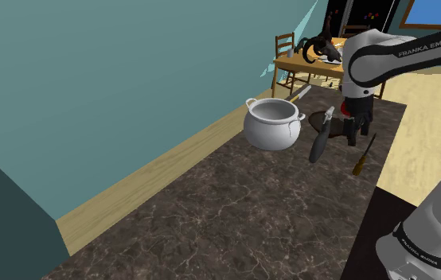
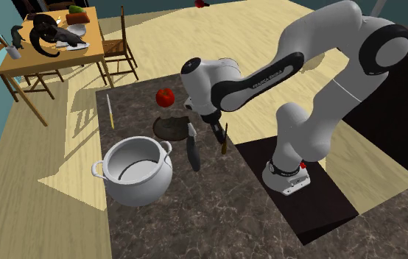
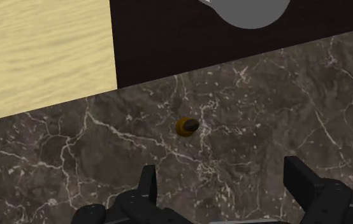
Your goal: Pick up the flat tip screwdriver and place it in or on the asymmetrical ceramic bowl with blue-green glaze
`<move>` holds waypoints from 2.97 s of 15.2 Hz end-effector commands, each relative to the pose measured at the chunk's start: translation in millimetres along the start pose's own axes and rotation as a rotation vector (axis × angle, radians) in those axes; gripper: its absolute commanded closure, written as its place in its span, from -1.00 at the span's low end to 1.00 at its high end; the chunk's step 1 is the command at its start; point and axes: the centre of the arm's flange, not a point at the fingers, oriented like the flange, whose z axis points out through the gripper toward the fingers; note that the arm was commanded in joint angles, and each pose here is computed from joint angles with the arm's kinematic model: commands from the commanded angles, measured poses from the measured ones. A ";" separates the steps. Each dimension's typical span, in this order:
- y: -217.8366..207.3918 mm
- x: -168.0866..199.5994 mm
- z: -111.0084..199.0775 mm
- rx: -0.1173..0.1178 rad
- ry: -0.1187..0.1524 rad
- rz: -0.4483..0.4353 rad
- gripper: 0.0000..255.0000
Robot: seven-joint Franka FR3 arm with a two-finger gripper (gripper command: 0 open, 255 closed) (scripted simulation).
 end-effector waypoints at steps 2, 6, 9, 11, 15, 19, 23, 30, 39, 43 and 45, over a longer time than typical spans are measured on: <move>16.3 9.1 32.6 -0.011 -0.046 0.003 -1.00; 16.5 8.1 53.7 -0.011 -0.046 0.003 -1.00; 16.7 7.3 69.5 -0.011 -0.046 0.003 -1.00; 16.7 7.2 72.6 -0.011 -0.046 0.003 -1.00; 16.7 7.2 72.6 -0.011 -0.046 0.003 -1.00; 16.7 7.2 72.5 -0.011 -0.046 0.003 1.00; 16.7 7.2 72.5 -0.011 -0.046 0.003 1.00; 16.6 2.2 57.5 -0.011 -0.046 0.003 1.00; 16.3 -12.8 12.4 -0.011 -0.046 0.003 1.00; 16.2 -19.4 -7.6 -0.011 -0.046 0.003 1.00; 16.1 -22.7 -17.7 -0.011 -0.046 0.003 1.00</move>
